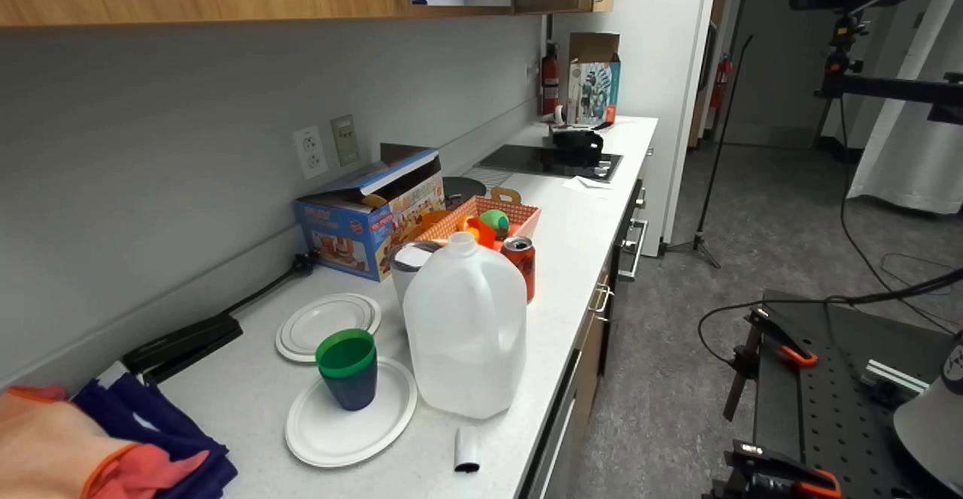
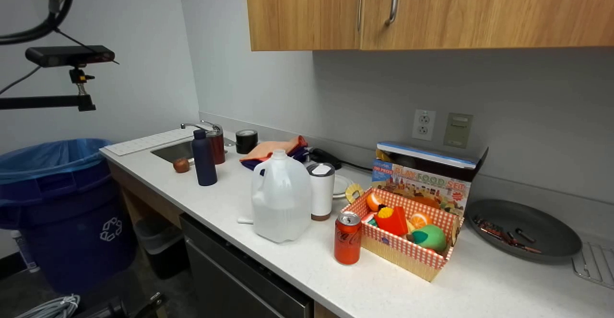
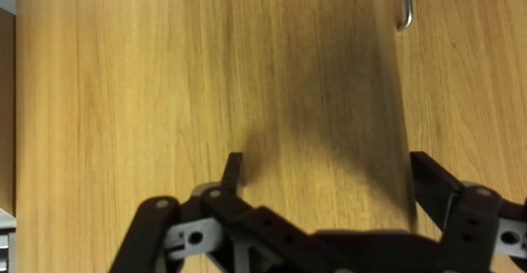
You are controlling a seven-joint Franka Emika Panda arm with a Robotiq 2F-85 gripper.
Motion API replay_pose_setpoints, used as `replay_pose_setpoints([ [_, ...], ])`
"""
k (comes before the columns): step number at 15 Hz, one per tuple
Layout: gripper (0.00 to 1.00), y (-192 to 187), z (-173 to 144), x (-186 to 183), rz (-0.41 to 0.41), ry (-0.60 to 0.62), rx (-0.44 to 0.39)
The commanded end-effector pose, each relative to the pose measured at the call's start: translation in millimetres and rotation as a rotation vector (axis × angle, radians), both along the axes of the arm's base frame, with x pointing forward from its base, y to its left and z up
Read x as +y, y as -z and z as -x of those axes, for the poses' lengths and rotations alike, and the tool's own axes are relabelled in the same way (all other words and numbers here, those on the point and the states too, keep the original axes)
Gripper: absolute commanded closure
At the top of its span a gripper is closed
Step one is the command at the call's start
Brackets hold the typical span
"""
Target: Close the top right cabinet door
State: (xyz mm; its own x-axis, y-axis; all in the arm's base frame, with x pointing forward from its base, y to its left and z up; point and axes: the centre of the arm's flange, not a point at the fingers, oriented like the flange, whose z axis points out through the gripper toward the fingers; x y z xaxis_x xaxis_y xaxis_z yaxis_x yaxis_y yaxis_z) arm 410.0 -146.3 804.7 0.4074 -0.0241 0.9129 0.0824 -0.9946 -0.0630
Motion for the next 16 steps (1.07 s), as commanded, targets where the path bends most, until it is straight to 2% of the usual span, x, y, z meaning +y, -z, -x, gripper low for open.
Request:
replay_pose_setpoints([
  [1, 0.00, -15, -15, -2, -0.011, -0.063, 0.002],
  [10, 0.00, -32, -43, 0, -0.104, -0.167, 0.005],
  [16, 0.00, -32, -79, 15, -0.151, -0.145, 0.012],
])
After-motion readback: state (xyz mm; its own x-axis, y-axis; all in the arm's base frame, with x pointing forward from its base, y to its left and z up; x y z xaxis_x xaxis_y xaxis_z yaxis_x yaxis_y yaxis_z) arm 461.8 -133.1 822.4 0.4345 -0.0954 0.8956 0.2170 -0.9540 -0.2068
